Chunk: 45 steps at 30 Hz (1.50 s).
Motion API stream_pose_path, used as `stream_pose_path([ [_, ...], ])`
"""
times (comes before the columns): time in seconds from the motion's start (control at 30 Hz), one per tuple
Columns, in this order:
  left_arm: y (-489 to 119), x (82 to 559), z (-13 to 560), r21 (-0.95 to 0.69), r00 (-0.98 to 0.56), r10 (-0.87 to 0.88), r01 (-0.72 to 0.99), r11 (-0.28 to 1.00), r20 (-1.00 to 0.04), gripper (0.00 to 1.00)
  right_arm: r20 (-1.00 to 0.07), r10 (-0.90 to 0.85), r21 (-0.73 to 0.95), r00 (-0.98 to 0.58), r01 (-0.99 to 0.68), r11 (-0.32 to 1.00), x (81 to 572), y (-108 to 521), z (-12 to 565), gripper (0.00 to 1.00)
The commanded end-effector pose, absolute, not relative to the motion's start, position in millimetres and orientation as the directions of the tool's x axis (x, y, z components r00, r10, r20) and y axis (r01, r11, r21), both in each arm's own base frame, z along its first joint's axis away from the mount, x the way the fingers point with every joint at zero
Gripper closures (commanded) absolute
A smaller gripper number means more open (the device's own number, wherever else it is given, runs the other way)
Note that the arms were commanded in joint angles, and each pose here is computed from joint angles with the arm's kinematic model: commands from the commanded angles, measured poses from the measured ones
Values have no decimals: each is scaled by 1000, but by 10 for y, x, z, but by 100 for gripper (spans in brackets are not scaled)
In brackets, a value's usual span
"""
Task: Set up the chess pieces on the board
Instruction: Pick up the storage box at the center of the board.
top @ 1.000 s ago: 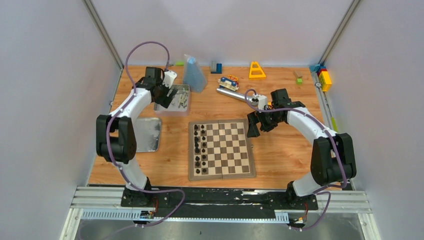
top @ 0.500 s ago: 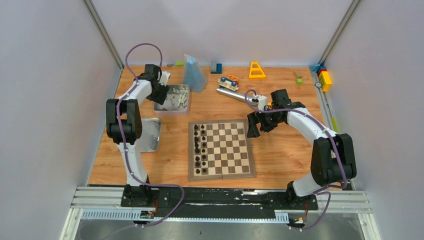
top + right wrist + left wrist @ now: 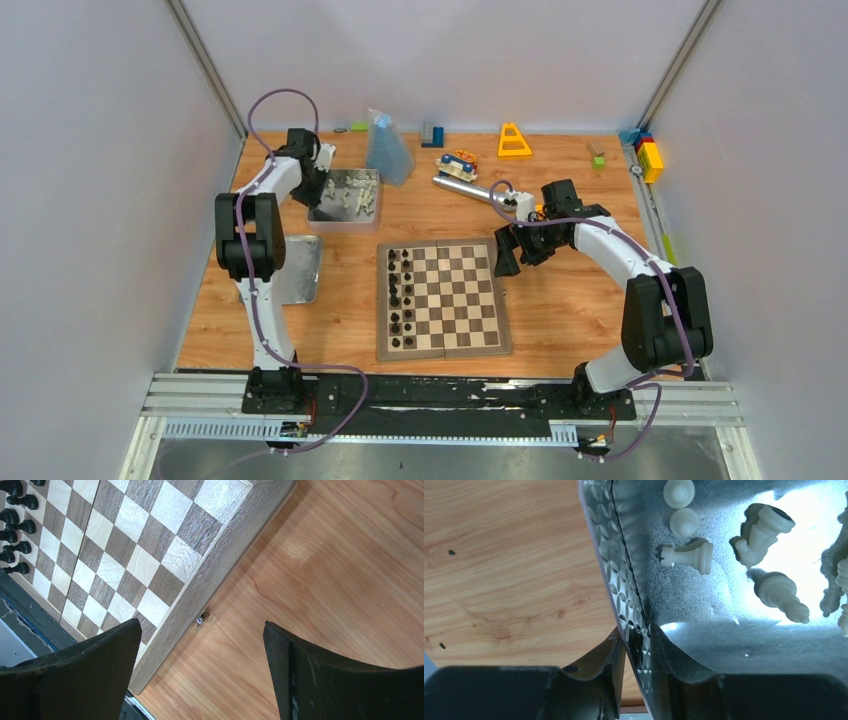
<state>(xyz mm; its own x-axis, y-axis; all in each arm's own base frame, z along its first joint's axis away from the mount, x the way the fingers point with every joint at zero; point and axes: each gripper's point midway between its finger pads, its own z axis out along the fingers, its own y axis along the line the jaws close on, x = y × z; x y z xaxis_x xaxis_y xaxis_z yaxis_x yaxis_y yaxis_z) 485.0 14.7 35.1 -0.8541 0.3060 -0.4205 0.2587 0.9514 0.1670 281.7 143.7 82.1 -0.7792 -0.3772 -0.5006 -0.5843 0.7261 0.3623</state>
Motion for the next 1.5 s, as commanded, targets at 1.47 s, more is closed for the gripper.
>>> stream_pose_path([
  [1.47,-512,4494,1976,-69,-782,189,285,956,-594,100,-573,-188,399,-798,-472,786,3132,1071,1175,7],
])
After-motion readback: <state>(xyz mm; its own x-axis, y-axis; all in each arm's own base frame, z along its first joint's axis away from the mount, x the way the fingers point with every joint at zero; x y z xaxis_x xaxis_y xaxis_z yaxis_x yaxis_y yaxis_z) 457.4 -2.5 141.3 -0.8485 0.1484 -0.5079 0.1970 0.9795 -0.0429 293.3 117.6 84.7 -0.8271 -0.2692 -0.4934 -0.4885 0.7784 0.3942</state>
